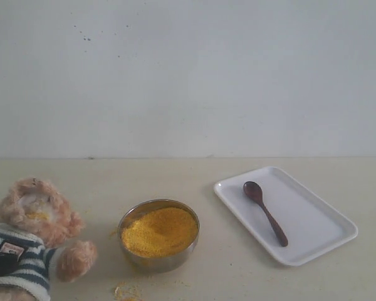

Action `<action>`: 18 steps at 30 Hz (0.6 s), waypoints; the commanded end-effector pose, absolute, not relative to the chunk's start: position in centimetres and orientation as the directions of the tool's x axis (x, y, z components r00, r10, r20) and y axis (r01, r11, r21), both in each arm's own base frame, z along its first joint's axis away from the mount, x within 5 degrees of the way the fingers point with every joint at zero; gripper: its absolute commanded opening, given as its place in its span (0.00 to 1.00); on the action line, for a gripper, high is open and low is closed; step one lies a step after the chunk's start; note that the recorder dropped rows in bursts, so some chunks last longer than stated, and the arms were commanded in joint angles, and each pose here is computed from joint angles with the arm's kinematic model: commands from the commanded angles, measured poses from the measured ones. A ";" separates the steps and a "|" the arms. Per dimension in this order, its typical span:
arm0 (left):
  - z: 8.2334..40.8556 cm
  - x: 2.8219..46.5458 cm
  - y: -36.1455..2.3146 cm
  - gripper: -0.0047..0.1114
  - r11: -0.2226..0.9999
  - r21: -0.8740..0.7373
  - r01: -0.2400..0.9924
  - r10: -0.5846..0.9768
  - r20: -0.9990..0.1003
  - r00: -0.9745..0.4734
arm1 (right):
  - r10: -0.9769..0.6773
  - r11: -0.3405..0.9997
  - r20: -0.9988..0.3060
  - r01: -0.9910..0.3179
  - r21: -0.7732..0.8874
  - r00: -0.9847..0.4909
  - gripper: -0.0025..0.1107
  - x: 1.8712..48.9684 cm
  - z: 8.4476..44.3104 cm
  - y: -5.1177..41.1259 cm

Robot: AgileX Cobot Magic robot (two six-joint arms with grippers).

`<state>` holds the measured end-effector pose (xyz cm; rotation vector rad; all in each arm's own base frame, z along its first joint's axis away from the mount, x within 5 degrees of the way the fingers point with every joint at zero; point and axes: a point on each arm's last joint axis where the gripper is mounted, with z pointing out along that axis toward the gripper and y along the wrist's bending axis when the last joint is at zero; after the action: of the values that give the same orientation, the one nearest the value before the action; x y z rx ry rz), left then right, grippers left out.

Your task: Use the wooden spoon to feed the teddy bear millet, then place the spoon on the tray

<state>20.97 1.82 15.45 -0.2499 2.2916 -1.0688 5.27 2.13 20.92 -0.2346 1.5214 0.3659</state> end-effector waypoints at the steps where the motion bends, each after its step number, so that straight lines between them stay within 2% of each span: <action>1: 15.0 22.3 2.3 0.07 0.635 -0.766 0.097 -0.403 -0.436 -0.804 | 0.084 0.925 -0.996 -0.375 0.068 0.027 0.02 5.2 21.0 2.1; 15: 12.0 23.3 3.2 0.08 0.669 -0.743 0.027 -0.422 -0.409 -0.809 | 0.084 0.925 -0.996 -0.375 0.068 0.027 0.02 5.2 21.0 2.1; 18: 11.4 23.5 3.3 0.17 0.673 -0.739 0.022 -0.427 -0.412 -0.805 | 0.084 0.925 -0.996 -0.375 0.068 0.027 0.02 5.2 21.0 2.1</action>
<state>23.05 3.15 11.58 -0.3047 2.3461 -1.0321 5.27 2.13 20.92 -0.2346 1.5214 0.3659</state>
